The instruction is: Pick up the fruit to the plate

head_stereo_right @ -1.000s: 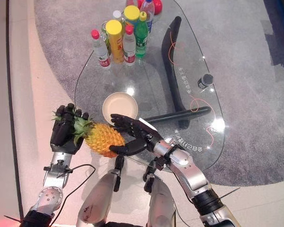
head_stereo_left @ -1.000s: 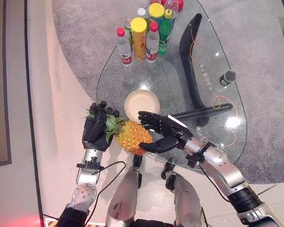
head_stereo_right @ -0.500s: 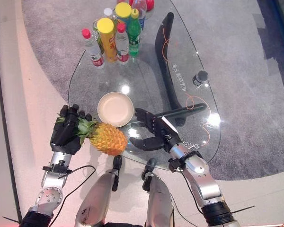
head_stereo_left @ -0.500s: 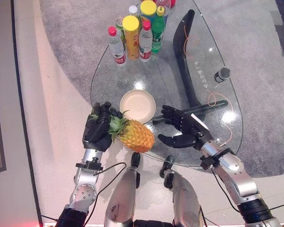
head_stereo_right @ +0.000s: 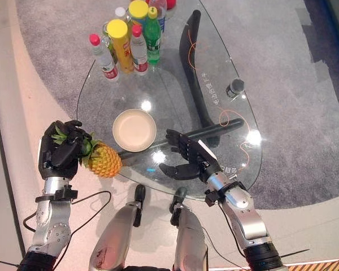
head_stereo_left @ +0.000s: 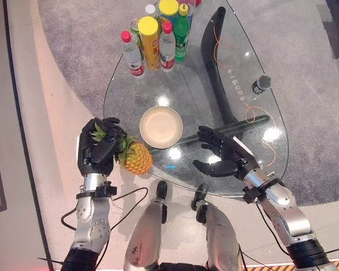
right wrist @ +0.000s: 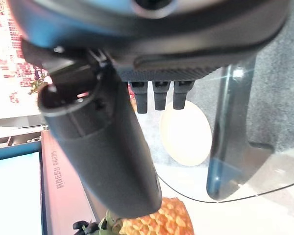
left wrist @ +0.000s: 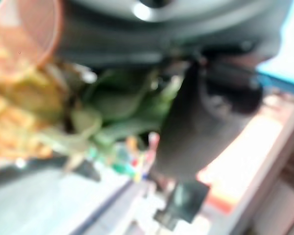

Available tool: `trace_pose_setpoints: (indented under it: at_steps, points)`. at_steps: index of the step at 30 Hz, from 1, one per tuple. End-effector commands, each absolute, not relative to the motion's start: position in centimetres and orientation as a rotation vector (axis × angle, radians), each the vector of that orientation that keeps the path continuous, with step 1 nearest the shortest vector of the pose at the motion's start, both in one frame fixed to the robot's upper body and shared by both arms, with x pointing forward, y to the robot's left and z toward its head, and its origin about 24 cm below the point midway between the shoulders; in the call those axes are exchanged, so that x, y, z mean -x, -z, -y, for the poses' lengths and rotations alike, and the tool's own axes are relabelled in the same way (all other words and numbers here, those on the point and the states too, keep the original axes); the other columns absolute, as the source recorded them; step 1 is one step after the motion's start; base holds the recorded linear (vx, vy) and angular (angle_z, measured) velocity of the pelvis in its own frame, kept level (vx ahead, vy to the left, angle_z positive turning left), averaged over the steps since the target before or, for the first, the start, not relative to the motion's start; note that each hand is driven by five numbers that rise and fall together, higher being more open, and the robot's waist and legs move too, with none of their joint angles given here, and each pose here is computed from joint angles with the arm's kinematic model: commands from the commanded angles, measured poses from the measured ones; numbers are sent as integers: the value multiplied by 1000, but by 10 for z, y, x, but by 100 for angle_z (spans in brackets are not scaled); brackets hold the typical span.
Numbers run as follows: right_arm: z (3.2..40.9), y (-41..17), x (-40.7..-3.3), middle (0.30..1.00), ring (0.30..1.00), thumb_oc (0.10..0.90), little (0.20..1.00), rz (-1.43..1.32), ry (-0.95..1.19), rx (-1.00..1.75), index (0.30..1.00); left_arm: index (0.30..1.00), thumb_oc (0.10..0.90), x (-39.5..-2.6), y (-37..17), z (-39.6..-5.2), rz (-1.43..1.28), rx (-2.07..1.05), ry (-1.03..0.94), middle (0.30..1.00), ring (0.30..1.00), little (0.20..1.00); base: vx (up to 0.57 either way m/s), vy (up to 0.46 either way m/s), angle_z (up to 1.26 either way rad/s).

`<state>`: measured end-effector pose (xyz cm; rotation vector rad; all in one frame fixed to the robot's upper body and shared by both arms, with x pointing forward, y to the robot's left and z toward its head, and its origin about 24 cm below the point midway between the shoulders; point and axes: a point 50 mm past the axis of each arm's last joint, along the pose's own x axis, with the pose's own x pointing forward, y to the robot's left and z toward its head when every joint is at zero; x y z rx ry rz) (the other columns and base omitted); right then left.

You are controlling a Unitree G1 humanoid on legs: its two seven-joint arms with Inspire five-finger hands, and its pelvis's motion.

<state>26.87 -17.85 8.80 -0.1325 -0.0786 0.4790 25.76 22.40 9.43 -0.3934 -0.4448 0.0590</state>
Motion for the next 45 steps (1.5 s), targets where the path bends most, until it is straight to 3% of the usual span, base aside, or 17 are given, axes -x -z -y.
trace_pose_setpoints:
  at_steps: [1,27,45]
  points:
    - [166,-128,-265,900,900,800,900,269,-571,145,900,300,100,-253,-160,-223,821,287,-24,300,300,200,16,22,-12]
    - [121,-92,-278,900,900,800,900,-10,-828,94,900,300,100,-285,-207,-195,1019,135,-64,300,300,200,-2,28,-7]
    - [102,-96,-292,900,900,800,900,-62,-890,120,900,300,100,-306,-238,-198,1155,25,-256,300,300,200,-9,56,-6]
